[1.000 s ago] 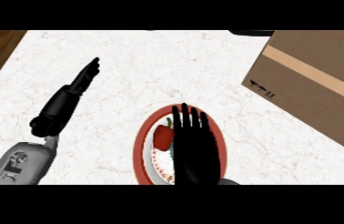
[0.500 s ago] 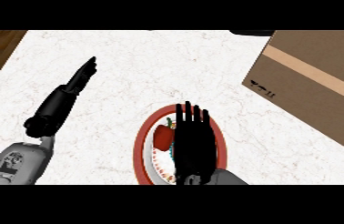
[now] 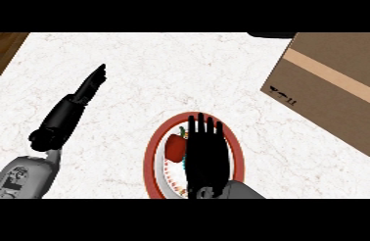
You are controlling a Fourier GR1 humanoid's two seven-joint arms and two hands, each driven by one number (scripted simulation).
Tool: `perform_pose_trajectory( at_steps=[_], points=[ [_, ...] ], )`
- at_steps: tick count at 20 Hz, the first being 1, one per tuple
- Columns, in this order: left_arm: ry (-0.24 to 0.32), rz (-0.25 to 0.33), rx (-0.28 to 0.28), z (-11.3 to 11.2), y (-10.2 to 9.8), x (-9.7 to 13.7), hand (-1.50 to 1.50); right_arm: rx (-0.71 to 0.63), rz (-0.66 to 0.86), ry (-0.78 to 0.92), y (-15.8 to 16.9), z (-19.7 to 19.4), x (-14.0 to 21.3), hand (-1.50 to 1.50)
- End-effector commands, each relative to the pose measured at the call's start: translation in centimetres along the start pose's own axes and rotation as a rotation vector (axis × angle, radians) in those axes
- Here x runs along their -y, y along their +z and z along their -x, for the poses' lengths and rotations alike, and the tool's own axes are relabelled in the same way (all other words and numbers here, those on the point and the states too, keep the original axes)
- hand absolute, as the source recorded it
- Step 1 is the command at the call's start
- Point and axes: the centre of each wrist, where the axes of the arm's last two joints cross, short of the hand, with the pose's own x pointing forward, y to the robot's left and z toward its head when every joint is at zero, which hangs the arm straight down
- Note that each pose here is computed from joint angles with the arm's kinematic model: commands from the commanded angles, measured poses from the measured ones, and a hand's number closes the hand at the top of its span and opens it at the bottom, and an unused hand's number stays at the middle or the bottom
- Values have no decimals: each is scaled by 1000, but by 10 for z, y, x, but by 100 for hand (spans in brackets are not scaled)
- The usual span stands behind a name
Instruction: Pick the cupcake from the plate and place it in the cardboard box
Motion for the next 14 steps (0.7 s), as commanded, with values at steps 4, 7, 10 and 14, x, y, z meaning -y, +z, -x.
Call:
perform_pose_trajectory(
  at_steps=[4, 7, 10, 14],
  points=[
    [4, 7, -16, -8, -7, 9, 0, -220, -11, 36, 8, -8, 4, -150],
    [-12, -10, -13, 1, 2, -1, 0, -273, -26, 61, -3, -5, -7, -150],
    [-4, -24, 10, -3, -8, -5, 0, -279, -28, 41, -12, -4, -13, -150],
    [1, -21, -2, -6, -3, -5, 0, -257, -67, 12, -9, 3, -29, -150]
  ],
)
